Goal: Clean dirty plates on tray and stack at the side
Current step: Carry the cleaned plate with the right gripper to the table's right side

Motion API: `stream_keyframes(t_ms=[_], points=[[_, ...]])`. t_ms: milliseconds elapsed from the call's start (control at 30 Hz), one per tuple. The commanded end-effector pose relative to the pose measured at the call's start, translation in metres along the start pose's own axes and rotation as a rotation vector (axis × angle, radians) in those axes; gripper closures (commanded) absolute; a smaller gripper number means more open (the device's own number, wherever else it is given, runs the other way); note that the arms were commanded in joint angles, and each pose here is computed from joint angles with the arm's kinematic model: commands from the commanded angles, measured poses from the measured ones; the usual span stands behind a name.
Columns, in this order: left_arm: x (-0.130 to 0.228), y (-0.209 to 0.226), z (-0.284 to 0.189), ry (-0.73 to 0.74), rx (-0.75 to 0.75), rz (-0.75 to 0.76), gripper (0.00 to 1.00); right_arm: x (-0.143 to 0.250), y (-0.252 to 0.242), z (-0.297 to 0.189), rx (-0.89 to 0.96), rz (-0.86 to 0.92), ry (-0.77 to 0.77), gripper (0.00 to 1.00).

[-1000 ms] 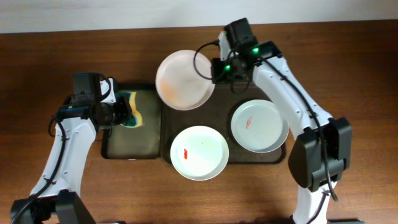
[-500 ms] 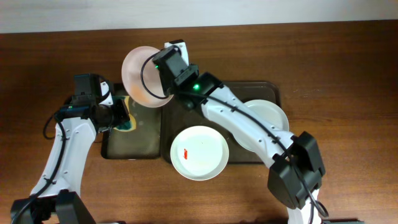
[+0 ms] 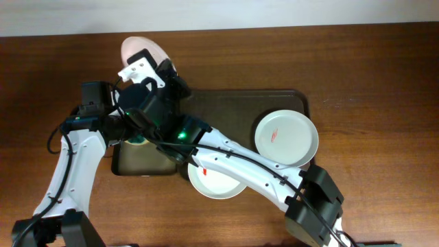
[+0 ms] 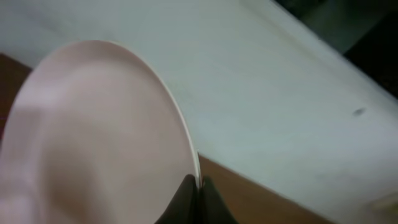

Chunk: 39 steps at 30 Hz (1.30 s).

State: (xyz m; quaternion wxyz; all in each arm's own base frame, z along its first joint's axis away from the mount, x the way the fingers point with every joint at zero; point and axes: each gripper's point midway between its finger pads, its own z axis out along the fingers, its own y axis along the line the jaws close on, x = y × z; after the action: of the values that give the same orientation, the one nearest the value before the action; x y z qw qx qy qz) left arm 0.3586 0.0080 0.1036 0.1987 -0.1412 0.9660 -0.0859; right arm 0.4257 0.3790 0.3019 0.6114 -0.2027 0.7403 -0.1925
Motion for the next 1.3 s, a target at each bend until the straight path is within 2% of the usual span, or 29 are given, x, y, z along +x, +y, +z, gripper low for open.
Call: stream_keyframes(t_ms=[0,200,333,433,467,533,633,700,833,900,967,1067,1100,1133,1267], points=[[-0.002,0.0,-0.003,-0.011,-0.002,-0.006,1.0,-0.003,-0.013,0.0,0.066,-0.092,0.01,0.96],[-0.002,0.0,-0.003,-0.011,-0.002,-0.006,1.0,-0.004,-0.012,0.0,0.059,-0.088,0.007,0.96],[-0.002,0.0,-0.003,-0.011,-0.002,-0.006,1.0,0.02,0.0,0.003,0.001,0.117,0.072,0.96],[-0.002,0.0,-0.003,-0.011,-0.001,-0.006,1.0,0.054,0.009,0.012,-0.061,0.314,0.189,0.96],[-0.002,0.0,-0.003,-0.011,-0.001,-0.006,1.0,0.06,0.005,0.018,-0.052,0.335,0.208,0.96],[-0.002,0.0,-0.003,-0.011,-0.001,-0.006,1.0,0.063,0.0,0.023,-0.051,0.261,0.212,0.96],[-0.002,0.0,-0.003,-0.011,-0.001,-0.006,1.0,0.066,0.023,0.018,-0.186,0.202,0.232,0.96],[-0.002,0.0,-0.003,-0.01,-0.002,-0.007,1.0,0.077,0.031,0.021,-0.252,0.313,0.296,0.96],[-0.002,0.0,-0.003,-0.009,-0.002,-0.006,1.0,0.095,0.037,0.043,-0.533,0.569,0.452,0.96],[-0.002,0.0,-0.003,-0.009,-0.002,-0.006,1.0,0.12,0.005,0.066,-0.584,0.692,0.561,0.96],[-0.002,0.0,-0.003,-0.009,-0.002,-0.006,1.0,0.162,-0.046,0.089,-0.57,0.785,0.687,0.96],[-0.002,0.0,-0.003,-0.01,-0.002,-0.006,1.0,0.255,-0.14,0.099,-0.418,0.929,0.941,0.96],[-0.002,0.0,-0.003,-0.01,-0.002,-0.006,1.0,0.303,-0.191,0.091,-0.315,0.981,1.057,0.96],[-0.002,0.0,-0.003,-0.01,-0.002,-0.006,1.0,0.334,-0.225,0.08,-0.25,1.022,1.131,0.96],[-0.002,0.0,-0.003,-0.009,-0.002,-0.007,1.0,0.412,-0.315,0.036,-0.091,1.149,1.281,0.96]])
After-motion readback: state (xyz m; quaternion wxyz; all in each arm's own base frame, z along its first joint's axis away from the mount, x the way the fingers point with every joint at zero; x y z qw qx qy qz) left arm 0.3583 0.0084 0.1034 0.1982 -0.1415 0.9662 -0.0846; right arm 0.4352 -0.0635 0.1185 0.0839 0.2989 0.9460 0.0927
